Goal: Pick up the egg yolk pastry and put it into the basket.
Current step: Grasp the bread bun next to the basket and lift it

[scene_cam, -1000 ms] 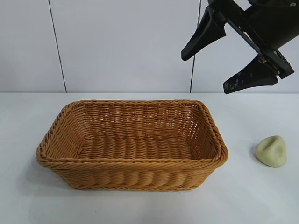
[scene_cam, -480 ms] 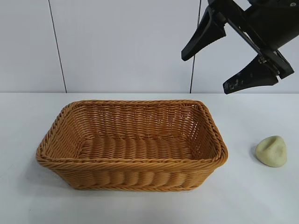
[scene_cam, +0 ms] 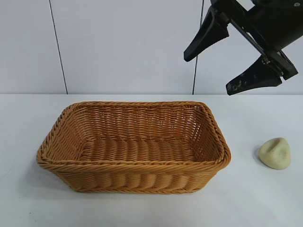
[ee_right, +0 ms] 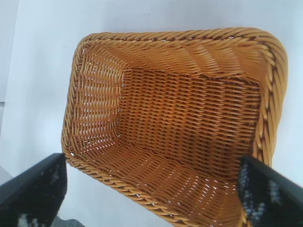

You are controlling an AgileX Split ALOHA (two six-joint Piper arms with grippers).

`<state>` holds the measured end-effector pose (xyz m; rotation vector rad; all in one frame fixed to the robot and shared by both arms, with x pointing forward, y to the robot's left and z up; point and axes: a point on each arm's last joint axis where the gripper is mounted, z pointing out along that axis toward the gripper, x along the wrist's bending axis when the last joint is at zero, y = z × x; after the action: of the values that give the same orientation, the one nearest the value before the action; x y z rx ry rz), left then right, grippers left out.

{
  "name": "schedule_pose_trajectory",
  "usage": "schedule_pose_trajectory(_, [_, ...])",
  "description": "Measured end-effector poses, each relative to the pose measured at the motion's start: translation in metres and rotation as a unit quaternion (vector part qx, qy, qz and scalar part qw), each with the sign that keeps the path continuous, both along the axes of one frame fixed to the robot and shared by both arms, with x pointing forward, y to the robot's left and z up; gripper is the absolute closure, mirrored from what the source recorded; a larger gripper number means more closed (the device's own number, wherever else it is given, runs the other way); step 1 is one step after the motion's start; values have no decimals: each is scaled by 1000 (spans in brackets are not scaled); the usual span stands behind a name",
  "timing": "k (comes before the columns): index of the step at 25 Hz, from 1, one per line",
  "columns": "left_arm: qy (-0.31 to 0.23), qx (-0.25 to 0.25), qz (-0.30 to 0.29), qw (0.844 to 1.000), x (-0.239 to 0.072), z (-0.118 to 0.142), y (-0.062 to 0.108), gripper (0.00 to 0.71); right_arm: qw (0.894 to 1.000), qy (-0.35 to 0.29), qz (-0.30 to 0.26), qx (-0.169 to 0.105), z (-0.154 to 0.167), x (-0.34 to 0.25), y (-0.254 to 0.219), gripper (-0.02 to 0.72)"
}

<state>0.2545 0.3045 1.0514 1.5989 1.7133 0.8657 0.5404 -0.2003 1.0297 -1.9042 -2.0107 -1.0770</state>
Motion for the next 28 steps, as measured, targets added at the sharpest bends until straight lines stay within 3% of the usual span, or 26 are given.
schedule_pose_trajectory(5, [-69, -3, -2, 998, -21, 1, -1, 15, 1000, 0, 0, 0, 0, 0, 0, 8])
schedule_pose_trajectory(11, [-73, -6, -4, 997, -22, 1, -2, 15, 1000, 4, -1, -11, -1, 0, -2, 8])
schedule_pose_trajectory(13, [-73, -6, -4, 997, -22, 1, -2, 15, 999, 6, -2, -39, 0, 1, -5, 8])
schedule_pose_trajectory(16, [-73, -6, -4, 997, -22, 1, -2, 15, 994, 11, 3, -108, 9, 4, -14, 8])
schedule_pose_trajectory(21, [-73, -6, -4, 997, -22, 1, -2, 15, 970, 23, -15, -240, 28, 9, -36, 8])
schedule_pose_trajectory(24, [-73, -6, -4, 997, -22, 1, -2, 15, 960, 33, -25, -277, 30, 9, -43, 8])
schedule_pose_trajectory(28, [-73, -6, -4, 997, -22, 1, -2, 15, 954, 52, -22, -296, 17, 15, -45, 8])
